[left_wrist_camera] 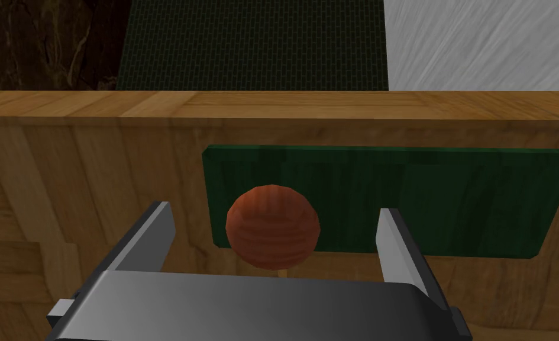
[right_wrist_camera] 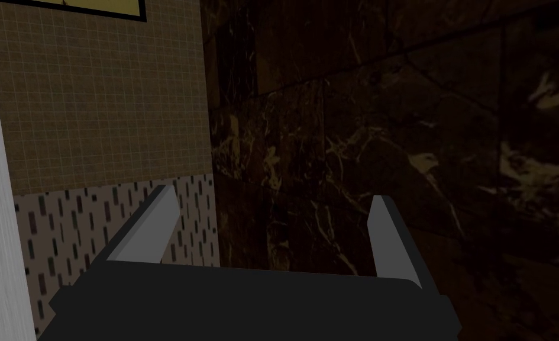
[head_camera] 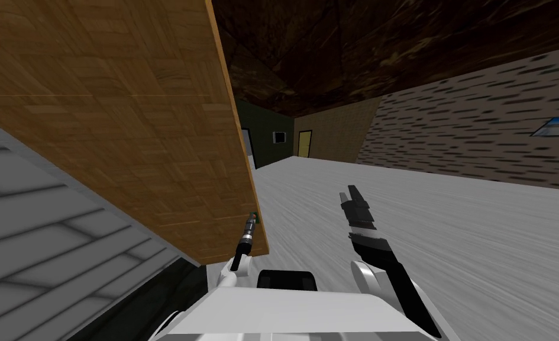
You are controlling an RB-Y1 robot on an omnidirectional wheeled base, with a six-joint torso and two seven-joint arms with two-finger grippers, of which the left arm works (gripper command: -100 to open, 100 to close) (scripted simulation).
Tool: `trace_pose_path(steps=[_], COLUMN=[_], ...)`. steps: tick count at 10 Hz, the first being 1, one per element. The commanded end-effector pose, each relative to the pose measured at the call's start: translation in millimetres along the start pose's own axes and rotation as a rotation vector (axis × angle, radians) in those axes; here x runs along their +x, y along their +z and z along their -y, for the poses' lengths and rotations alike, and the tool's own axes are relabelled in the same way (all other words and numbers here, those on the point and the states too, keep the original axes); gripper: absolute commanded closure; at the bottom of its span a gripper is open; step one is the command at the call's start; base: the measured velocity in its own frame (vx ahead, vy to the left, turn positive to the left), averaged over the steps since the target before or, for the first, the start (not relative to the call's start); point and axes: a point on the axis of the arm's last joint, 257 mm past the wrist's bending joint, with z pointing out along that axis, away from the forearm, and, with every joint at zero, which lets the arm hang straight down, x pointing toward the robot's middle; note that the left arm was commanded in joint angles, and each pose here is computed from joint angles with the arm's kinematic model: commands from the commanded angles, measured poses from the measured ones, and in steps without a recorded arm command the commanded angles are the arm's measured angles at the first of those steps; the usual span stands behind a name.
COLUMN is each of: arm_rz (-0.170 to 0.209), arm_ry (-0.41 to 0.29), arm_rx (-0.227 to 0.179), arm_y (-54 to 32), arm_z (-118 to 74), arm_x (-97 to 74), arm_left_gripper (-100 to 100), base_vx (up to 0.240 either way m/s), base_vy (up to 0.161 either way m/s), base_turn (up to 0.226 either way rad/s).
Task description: Push the door open
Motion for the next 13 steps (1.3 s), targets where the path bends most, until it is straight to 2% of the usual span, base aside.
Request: trace_pose_path(steps=[1, 6, 7, 9, 13], arm_rz=[0.000, 0.000, 0.021, 0.039, 0.102], arm_ry=[0.000, 0.000, 0.002, 0.003, 0.001], arm_rx=[-0.002, -0.002, -0.012, -0.012, -0.013], arm_y=[-0.2, -0.2, -1.7, -1.0, 0.4], arm_z=[-0.5, -0.5, -3.8, -3.4, -2.2], arm_x=[0.0, 0.0, -9.8, -18.1, -44.3], arm_left_gripper=[100, 100, 100, 100, 100], base_vx=[-0.018, -0.024, 0.071, 0.172, 0.199], base_vy=[-0.003, -0.004, -0.018, -0.072, -0.060], base_turn=[0.012, 0.001, 0.043, 0.053, 0.055])
